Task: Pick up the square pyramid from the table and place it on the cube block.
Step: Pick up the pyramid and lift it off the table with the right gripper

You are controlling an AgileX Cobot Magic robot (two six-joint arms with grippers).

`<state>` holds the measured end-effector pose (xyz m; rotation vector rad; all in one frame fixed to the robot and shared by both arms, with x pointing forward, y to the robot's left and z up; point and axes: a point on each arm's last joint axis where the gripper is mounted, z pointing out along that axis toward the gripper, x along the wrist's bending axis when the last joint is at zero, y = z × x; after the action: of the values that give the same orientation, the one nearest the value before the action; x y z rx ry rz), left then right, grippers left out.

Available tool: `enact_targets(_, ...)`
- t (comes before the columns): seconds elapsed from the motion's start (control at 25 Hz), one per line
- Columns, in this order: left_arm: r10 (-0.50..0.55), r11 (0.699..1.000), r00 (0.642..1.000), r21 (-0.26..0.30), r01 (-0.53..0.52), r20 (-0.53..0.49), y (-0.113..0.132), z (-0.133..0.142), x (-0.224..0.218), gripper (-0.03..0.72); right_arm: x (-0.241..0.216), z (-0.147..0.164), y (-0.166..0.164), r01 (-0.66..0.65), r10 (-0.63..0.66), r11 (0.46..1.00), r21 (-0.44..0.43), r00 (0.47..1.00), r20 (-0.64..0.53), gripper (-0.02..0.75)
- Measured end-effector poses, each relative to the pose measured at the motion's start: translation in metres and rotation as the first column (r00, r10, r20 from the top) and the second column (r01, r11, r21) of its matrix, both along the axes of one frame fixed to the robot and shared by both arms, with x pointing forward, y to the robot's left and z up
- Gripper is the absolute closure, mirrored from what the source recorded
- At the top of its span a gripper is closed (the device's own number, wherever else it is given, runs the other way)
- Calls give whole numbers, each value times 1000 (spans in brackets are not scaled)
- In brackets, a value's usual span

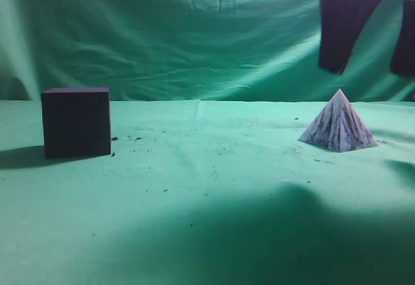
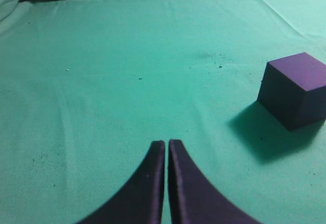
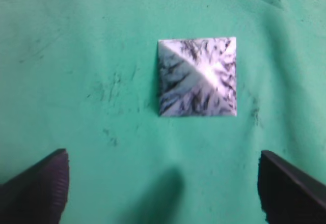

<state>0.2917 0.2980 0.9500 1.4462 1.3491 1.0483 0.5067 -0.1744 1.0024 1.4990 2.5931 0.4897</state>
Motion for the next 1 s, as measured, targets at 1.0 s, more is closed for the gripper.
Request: enact_targets(1.0, 0, 1000, 1000, 0, 0, 0, 0, 0, 0, 688, 67, -71, 22, -35, 28, 990, -136, 998, -55, 278)
